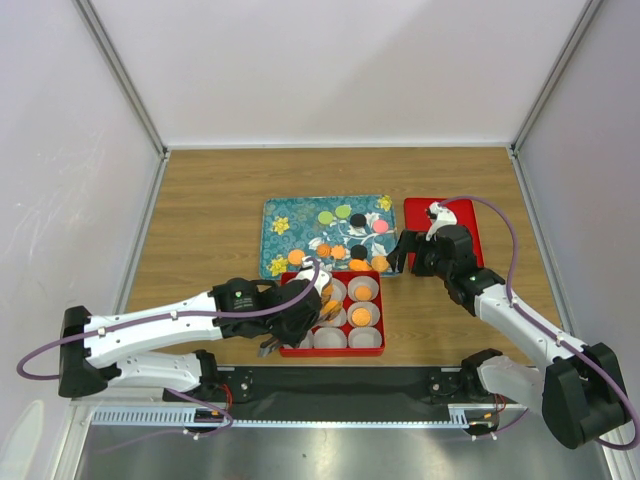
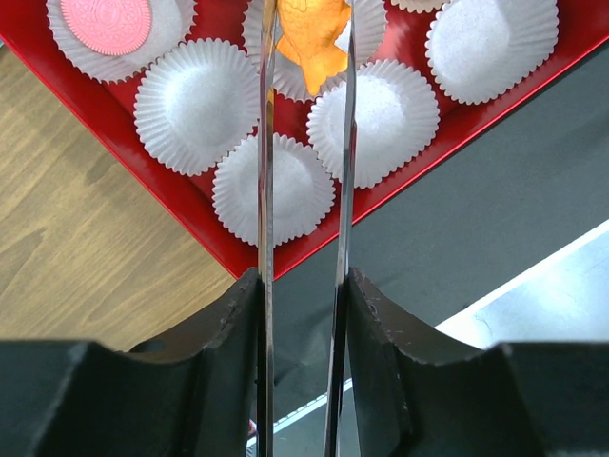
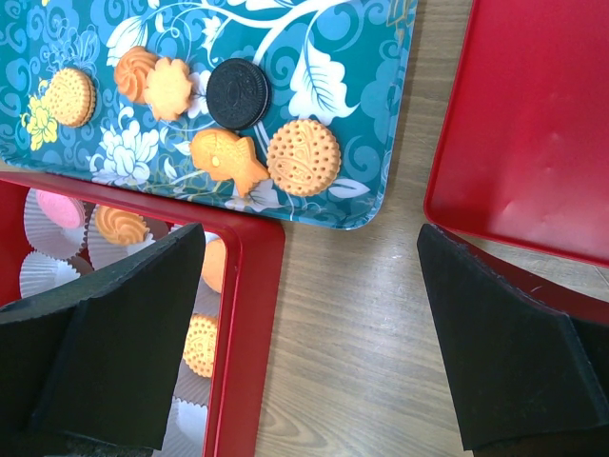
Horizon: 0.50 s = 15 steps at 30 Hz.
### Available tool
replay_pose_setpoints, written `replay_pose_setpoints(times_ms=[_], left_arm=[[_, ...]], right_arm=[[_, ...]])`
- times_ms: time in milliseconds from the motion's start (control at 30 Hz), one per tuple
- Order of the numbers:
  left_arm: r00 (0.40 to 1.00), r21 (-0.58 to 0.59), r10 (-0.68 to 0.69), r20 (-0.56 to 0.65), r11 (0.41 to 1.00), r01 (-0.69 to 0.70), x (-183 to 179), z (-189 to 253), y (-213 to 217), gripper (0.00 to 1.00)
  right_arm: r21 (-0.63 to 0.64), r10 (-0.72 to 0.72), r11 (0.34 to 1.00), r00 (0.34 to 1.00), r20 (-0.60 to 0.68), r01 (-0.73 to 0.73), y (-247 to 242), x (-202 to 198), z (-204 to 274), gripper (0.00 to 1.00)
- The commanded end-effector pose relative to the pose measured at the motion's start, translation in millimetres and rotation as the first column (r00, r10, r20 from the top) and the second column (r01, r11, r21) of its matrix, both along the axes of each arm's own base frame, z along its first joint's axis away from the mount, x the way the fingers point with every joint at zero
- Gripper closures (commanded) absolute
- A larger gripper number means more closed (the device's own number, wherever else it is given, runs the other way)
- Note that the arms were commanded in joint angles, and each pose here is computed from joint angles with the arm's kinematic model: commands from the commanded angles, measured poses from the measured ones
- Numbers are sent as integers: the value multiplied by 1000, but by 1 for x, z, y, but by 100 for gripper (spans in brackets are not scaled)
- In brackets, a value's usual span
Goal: Pack the cookies
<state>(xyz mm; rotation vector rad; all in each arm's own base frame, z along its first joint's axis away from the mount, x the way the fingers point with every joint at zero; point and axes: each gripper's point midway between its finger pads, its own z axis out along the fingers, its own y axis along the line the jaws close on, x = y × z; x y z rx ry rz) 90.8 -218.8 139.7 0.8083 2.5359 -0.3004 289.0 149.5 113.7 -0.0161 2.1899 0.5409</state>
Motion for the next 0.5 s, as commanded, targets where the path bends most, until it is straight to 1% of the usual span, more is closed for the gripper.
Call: replay_pose_setpoints(times_ms=[0,200,467], left_arm=[[1000,-36,5,9,999,-5,0,4,-5,57],[1000,-30,-7,3,1000,7,-2,3,-4,52],[1000,-24,-6,8,1000,6,-1,3,-3,51]], right_arm=[[-1,-2,1000,999,55,2,2,9,15,0],[-1,-2,1000,998,58,2,2,9,16,0],[-2,0,1000,998,59,0,2,9,16,0]])
